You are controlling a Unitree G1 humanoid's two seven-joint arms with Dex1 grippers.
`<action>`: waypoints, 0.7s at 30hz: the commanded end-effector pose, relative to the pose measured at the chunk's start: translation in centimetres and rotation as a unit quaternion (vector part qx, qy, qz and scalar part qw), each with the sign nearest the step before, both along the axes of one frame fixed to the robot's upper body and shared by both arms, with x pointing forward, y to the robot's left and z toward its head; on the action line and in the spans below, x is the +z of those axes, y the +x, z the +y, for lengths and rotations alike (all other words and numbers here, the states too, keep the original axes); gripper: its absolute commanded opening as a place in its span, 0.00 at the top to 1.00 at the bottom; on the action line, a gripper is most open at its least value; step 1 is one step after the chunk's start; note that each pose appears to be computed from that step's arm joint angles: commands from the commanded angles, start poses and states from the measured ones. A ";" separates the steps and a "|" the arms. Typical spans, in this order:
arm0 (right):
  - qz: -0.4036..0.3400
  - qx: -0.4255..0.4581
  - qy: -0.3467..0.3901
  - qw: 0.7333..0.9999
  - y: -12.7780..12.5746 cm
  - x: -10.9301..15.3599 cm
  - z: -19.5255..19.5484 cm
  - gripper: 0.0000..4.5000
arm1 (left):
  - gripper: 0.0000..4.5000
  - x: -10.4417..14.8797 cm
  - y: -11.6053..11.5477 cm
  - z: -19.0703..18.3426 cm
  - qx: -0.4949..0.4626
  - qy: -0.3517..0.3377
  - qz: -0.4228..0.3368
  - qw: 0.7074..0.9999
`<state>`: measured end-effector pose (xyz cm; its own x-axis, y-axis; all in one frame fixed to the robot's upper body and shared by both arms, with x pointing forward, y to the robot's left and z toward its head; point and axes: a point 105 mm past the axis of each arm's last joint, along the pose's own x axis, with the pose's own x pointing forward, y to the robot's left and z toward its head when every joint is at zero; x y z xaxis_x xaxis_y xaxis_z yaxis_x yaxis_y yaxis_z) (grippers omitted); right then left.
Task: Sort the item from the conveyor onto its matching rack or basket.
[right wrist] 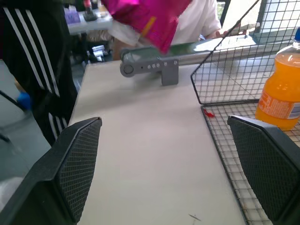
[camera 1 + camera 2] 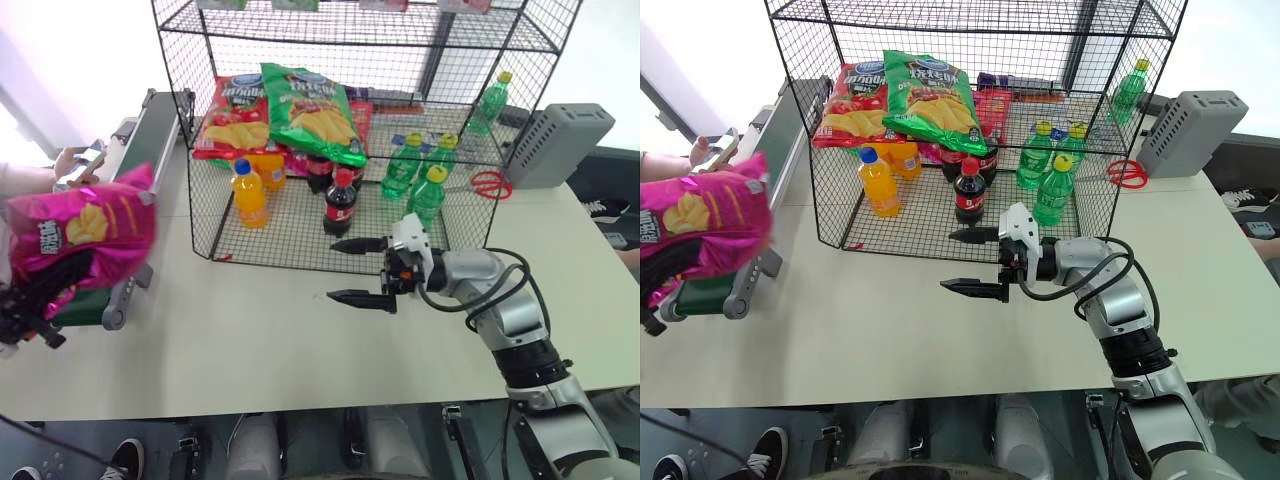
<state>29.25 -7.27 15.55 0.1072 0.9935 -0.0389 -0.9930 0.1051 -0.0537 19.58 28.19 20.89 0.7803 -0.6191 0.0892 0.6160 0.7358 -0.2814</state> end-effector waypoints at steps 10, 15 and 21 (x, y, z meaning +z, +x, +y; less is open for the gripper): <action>0.204 0.080 0.057 0.974 -4.0 2.6 -1.6 0.00 | 0.99 1.3 -1.8 -10.6 -0.331 -0.264 0.119 0.898; 0.248 0.120 0.097 0.956 -5.0 4.7 -1.9 0.00 | 0.99 1.3 -0.6 -12.7 -0.388 -0.291 0.129 0.865; 0.276 0.160 0.104 0.942 -6.3 6.0 -1.4 0.00 | 0.99 1.2 1.5 -14.0 -0.414 -0.295 0.124 0.852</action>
